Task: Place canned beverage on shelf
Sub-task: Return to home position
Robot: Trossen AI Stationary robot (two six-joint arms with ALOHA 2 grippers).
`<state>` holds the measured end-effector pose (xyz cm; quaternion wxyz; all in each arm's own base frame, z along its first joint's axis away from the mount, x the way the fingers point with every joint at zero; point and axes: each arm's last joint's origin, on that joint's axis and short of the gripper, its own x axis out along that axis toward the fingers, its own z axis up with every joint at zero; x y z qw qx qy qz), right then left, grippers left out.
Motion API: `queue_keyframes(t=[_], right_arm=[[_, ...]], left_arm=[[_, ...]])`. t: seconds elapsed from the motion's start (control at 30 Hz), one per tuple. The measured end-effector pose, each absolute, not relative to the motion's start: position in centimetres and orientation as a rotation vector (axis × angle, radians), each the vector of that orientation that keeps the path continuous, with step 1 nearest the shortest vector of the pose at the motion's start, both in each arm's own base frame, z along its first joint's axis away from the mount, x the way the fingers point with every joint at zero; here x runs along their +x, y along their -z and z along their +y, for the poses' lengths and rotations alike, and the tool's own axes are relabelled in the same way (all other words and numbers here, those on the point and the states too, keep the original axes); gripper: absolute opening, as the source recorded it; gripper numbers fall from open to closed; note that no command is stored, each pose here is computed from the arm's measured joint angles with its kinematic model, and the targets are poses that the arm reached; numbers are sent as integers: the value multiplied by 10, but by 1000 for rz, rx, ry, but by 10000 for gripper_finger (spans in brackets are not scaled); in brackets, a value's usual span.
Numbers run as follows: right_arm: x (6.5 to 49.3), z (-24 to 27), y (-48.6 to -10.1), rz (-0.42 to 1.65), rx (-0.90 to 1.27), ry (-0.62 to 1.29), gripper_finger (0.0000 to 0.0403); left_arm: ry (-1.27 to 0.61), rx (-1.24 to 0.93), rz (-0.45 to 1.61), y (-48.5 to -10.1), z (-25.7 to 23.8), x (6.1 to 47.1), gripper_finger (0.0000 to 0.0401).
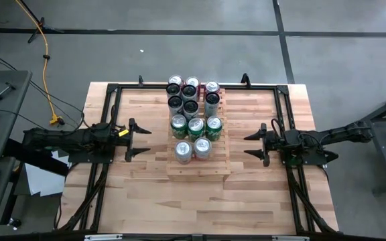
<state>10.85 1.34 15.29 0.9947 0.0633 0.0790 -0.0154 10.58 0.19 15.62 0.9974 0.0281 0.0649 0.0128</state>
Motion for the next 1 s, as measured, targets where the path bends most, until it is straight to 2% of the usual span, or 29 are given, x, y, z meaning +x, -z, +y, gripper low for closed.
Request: queue_keyframes(t=[0.27, 0.6, 1.0], right_arm=[[108, 13, -153, 158, 127, 31, 264], [108, 13, -153, 158, 127, 31, 264], [108, 13, -153, 158, 127, 31, 264]], left_arm=[[-25, 56, 106, -158, 2, 105, 335], [-20, 55, -129, -180, 1, 96, 335], [-18, 55, -91, -175, 1, 97, 335]])
